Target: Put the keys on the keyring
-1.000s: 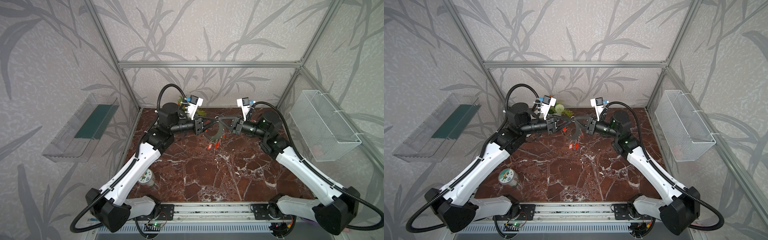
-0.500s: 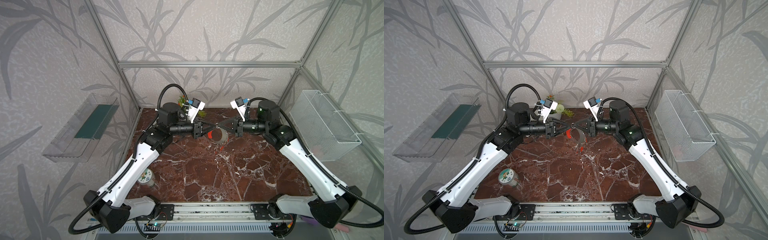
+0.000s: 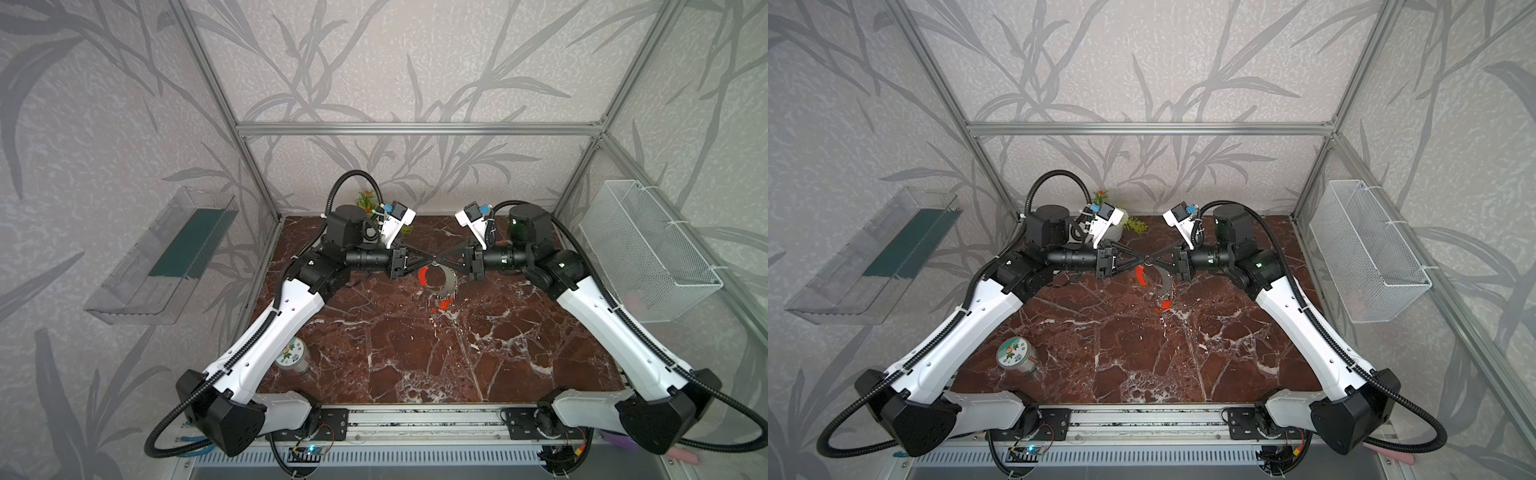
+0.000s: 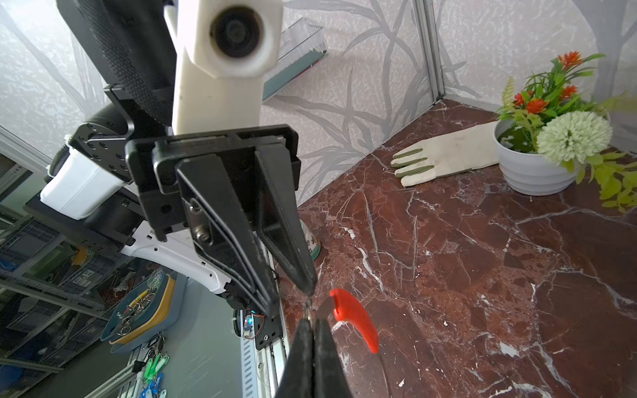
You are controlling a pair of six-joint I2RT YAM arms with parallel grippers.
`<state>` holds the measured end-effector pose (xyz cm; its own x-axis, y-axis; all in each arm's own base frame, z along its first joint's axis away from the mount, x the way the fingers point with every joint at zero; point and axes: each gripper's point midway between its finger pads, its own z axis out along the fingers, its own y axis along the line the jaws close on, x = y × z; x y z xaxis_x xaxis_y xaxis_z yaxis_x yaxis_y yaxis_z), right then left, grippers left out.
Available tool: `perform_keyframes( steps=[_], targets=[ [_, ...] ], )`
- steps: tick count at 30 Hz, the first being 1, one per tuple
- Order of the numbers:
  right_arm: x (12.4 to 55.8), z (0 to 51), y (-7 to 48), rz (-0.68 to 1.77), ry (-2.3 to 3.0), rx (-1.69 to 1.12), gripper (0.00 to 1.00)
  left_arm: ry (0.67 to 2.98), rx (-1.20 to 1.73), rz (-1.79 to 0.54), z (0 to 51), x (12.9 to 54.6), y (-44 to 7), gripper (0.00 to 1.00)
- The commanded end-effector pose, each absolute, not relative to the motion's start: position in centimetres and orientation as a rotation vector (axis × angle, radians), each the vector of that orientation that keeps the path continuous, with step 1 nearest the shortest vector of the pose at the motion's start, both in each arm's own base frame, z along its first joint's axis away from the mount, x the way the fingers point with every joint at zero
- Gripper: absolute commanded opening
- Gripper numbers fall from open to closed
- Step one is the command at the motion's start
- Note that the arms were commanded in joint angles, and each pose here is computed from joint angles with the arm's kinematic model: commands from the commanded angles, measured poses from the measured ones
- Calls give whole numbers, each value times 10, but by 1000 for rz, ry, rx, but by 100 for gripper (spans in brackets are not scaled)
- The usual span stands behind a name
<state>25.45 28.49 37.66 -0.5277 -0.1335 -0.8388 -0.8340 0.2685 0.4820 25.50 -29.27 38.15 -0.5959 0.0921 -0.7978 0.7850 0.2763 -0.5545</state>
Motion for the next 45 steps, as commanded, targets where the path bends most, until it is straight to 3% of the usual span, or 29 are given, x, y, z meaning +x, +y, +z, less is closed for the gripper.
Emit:
perform_keyframes(
  steps=[1, 17, 36, 39, 45],
  targets=[
    [252, 396, 287, 1297, 1783, -905, 0, 1860, 837, -1369, 391, 251, -296, 21],
    [251, 394, 292, 1308, 1785, -910, 0, 1862, 855, -1428, 389, 250, -304, 14],
    [253, 392, 290, 1287, 1790, -887, 0, 1901, 897, -1420, 376, 242, -305, 13],
    [253, 393, 289, 1288, 1783, -883, 0, 1899, 904, -1424, 377, 240, -306, 4],
    [252, 393, 290, 1298, 1782, -878, 0, 1898, 897, -1429, 377, 241, -309, 0]
  ],
)
